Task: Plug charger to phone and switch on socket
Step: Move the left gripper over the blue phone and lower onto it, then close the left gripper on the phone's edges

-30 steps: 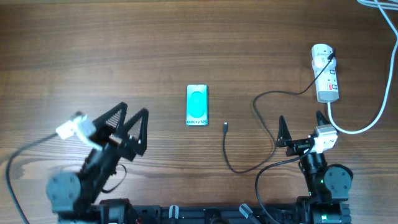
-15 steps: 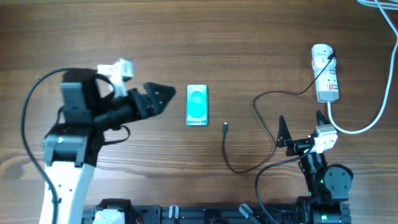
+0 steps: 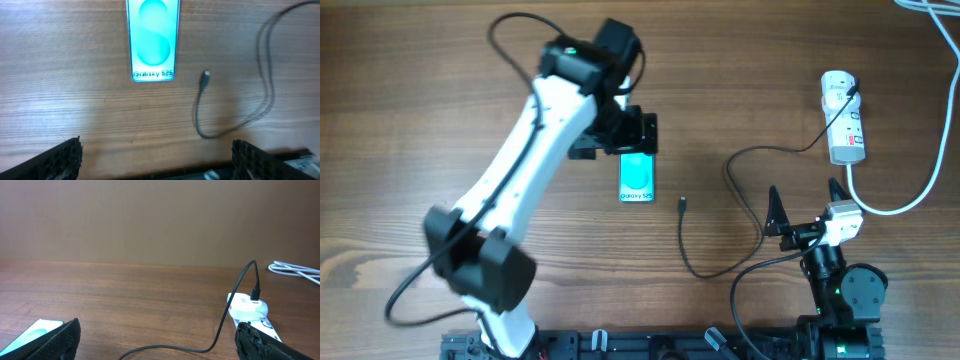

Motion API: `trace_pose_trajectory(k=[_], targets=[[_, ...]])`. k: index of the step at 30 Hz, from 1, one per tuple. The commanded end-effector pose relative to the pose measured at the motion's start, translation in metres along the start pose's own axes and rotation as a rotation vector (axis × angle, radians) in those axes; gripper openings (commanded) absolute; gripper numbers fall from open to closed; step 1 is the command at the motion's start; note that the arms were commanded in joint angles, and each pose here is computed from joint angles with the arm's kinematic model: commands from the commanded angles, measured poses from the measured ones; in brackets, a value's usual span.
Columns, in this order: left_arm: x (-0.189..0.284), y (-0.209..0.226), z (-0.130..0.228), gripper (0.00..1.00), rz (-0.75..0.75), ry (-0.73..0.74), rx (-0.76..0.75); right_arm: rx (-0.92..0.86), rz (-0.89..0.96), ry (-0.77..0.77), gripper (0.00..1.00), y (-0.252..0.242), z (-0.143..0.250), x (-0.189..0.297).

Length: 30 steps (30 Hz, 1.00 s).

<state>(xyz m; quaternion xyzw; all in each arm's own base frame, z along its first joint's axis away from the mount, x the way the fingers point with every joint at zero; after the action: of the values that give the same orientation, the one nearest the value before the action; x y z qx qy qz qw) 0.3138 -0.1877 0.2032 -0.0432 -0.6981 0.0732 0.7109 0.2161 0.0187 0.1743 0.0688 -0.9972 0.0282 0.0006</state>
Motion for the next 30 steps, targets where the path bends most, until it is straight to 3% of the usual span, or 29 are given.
trace_pose_trajectory(k=[1, 7, 13, 30], targets=[[-0.026, -0.015, -0.012, 1.0, -0.039, -0.005, -0.053, 0.011, 0.007, -0.007, 1.0, -0.001, -0.001, 0.0], [-0.063, -0.02, -0.033, 1.0, -0.073, -0.028, -0.004, 0.011, 0.007, -0.007, 1.0, -0.001, -0.001, 0.0], [-0.098, -0.013, -0.038, 1.0, -0.119, 0.041, 0.019, 0.011, 0.007, -0.007, 1.0, -0.001, -0.001, 0.0], [-0.158, 0.008, -0.034, 1.0, -0.164, 0.078, 0.044, 0.012, 0.007, -0.007, 1.0, -0.001, -0.001, 0.0]])
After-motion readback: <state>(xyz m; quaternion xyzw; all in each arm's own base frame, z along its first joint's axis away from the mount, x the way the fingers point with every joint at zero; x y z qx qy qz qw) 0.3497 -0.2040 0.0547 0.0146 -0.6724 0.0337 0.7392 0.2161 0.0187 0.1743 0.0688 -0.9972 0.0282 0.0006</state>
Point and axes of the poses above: each gripper's point midway between its finger pads, its own x axis back along the fingers, its own y axis along the line the jaws close on, z = x × y, the point moved 3 cm from there along x, back along the fingers, and after that the axes turned 4 degrees about x, right-handed, at the moved point
